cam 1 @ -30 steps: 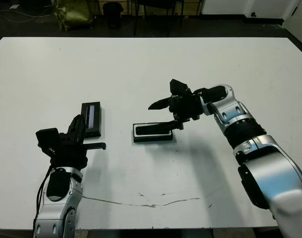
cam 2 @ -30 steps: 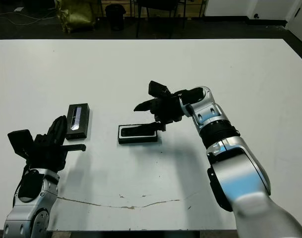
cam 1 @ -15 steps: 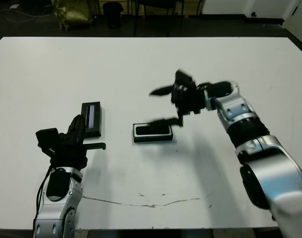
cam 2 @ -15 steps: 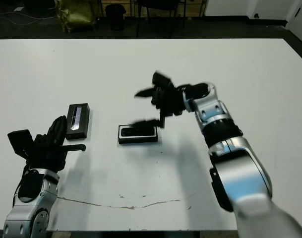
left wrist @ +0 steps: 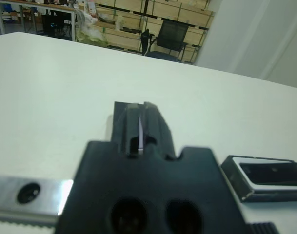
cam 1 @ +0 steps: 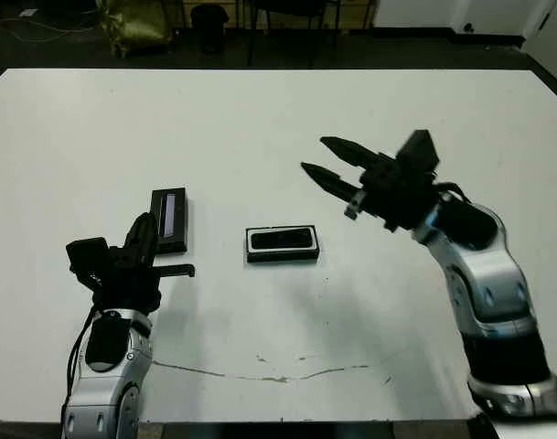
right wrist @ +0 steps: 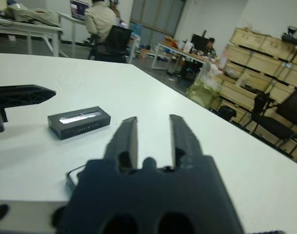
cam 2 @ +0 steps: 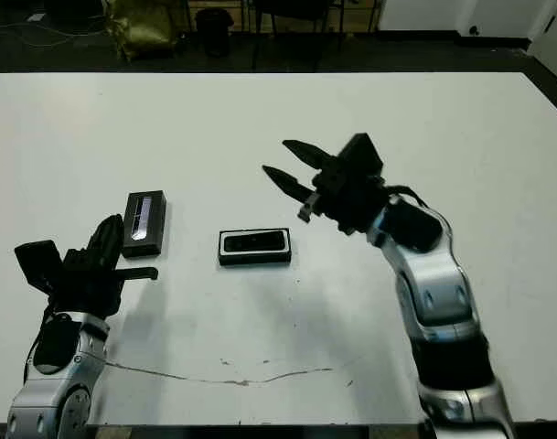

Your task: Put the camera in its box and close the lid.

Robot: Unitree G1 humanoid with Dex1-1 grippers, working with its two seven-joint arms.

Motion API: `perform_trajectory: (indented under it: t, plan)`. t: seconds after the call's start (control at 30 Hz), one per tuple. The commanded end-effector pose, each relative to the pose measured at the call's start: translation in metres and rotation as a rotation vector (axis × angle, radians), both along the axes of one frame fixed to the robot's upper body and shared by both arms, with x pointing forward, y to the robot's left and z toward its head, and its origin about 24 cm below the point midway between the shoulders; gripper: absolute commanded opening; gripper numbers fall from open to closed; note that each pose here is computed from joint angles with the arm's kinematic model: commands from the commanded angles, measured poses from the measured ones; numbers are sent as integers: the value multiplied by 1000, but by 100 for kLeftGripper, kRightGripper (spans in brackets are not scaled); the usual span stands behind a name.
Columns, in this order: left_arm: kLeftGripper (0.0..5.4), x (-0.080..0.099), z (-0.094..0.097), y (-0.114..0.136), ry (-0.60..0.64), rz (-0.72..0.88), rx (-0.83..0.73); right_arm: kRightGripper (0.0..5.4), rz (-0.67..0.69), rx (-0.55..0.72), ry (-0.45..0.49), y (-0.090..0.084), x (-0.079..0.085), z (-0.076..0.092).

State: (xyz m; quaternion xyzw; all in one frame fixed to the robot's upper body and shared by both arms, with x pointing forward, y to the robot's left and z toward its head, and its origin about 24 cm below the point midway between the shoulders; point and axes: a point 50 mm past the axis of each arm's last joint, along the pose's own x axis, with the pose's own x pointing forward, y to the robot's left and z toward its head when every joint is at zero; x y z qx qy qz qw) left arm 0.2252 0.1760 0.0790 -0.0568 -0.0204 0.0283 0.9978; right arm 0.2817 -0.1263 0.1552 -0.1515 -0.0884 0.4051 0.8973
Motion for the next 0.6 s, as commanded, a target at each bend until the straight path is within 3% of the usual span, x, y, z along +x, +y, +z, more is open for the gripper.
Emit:
perform_trajectory:
  t: [0.03,0.07,0.6]
  plan:
    - [0,-2,-5,1,36,9,-9,23,-14,-42,3,-1,-9,-16]
    - [0,-2,-5,1,37,9,-15,3,-18,-54,-5,0,-11,-19]
    - [0,-1,-3,1,37,13,-7,3,-145,-179,-112,19,-26,-45]
